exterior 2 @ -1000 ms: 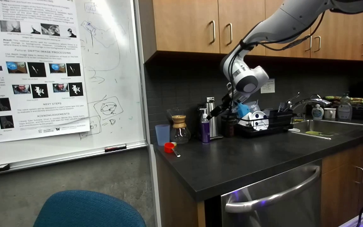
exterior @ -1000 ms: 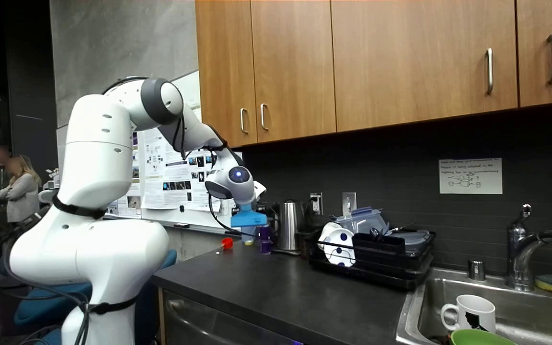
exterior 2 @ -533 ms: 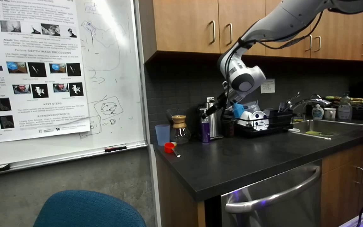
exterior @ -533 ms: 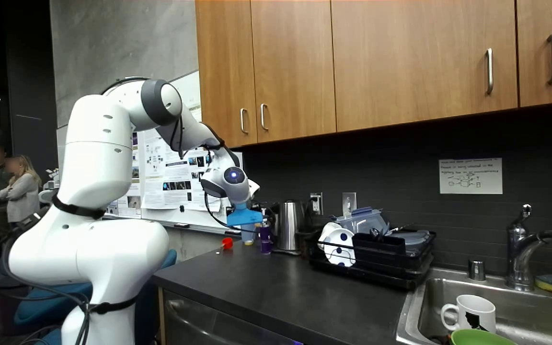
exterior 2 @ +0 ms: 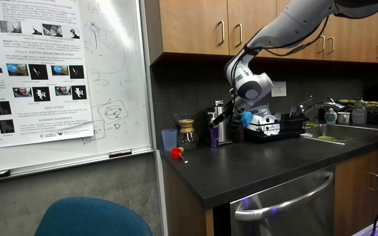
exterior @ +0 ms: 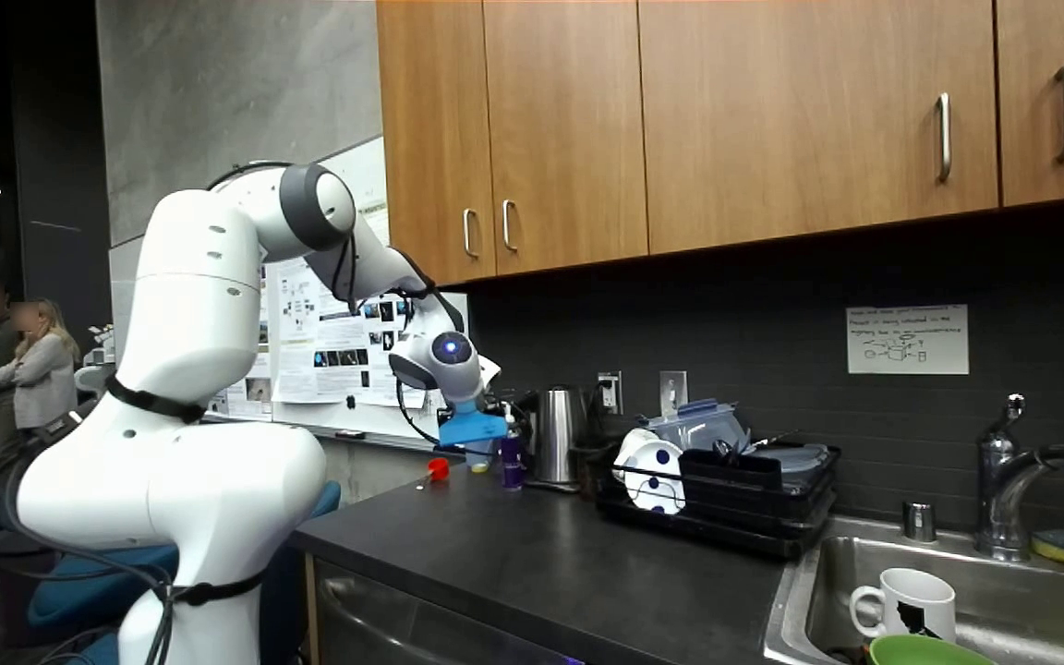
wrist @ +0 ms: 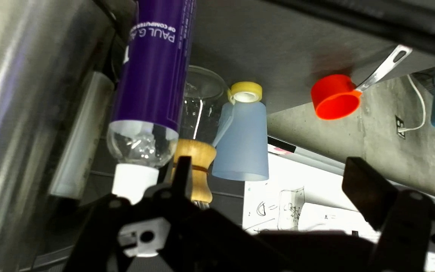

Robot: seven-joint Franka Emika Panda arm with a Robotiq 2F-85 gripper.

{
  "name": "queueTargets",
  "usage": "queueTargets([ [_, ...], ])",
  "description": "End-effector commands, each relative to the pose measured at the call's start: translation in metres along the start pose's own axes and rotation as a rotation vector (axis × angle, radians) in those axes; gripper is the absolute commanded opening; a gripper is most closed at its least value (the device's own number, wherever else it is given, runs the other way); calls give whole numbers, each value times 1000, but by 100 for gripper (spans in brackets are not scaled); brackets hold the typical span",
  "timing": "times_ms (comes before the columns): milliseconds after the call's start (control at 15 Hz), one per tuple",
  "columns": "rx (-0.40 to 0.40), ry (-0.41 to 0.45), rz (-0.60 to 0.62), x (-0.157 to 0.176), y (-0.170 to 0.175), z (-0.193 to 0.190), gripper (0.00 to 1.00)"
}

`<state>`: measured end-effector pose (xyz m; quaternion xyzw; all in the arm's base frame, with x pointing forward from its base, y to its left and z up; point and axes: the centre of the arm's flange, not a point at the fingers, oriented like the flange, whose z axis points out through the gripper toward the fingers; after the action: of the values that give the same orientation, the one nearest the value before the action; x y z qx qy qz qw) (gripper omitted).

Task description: Move the purple bottle to the right and then lay it in the counter

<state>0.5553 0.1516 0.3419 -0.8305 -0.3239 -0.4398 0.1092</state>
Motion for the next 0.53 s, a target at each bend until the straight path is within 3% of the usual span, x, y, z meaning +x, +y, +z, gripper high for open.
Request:
queueTargets([
  [0,-55,13,-9,2,3,12,100],
  [467,-141,42,56,11,27,7,100],
])
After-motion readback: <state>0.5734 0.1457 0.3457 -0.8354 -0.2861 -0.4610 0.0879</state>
